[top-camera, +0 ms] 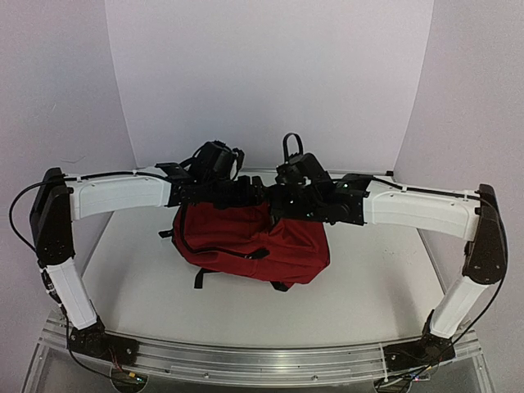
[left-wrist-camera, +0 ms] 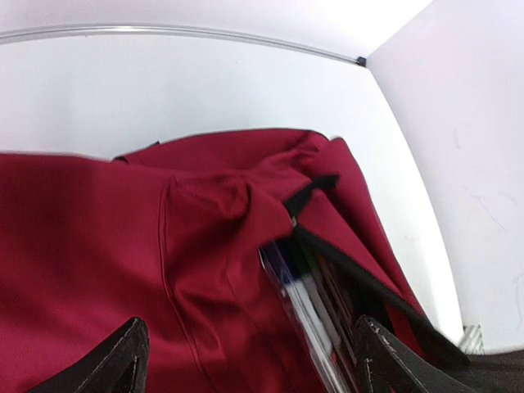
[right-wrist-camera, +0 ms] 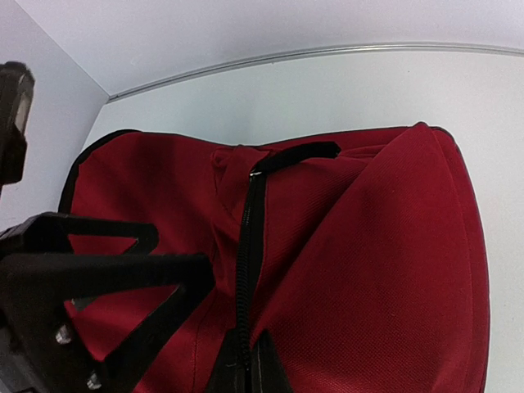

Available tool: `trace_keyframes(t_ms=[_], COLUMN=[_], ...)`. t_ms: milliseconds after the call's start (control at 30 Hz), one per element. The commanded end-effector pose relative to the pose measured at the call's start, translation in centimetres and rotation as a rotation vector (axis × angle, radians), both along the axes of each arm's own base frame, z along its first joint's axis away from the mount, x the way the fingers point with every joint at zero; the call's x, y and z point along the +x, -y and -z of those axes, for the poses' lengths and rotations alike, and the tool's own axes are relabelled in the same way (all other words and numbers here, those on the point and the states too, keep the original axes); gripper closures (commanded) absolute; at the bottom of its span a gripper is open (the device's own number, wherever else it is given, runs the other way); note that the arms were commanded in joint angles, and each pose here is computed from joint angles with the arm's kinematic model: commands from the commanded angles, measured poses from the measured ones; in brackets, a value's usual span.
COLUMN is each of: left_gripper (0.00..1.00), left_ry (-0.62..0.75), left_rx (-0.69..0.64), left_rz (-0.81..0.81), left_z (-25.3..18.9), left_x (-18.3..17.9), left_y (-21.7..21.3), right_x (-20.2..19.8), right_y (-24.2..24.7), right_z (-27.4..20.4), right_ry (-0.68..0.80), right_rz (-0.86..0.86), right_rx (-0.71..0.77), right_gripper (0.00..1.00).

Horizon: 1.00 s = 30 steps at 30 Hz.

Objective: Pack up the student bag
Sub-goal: Place the stationery in the student bag, then adjust the student bag at the center of the board.

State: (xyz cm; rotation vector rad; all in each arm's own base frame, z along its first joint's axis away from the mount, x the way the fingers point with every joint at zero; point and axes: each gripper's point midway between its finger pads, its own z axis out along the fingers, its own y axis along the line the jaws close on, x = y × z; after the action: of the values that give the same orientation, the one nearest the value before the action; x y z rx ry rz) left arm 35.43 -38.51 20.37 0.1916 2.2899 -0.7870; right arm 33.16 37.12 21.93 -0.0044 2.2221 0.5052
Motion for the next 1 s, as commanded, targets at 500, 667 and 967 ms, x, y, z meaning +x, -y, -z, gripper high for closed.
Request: trace_keyframes(t_ms=[500,667,967], left_gripper=[0.08,0.27,0.40], left_ry=[0.215,0.245,0.273], left_rx=[0.148,0.319,0.504], left_rz=[-0.138,-0.241,-0.301], left_z=[0.7,0.5,-0.9], left_x=[6.9,7.5,6.8], left_y=[1.1,-2.9,-8.5], right_x=[-1.1,-0.5,0.6], right_y=[-1.1,0.5,3.3], right_z=[-3.2,-3.0,-3.0], right_ry=[0.009,0.041,0.094], right_rz=[-0.051,0.024,0.138], right_rx=[0.172,0.135,-0.002], right_gripper=[1.00,1.00,1.00])
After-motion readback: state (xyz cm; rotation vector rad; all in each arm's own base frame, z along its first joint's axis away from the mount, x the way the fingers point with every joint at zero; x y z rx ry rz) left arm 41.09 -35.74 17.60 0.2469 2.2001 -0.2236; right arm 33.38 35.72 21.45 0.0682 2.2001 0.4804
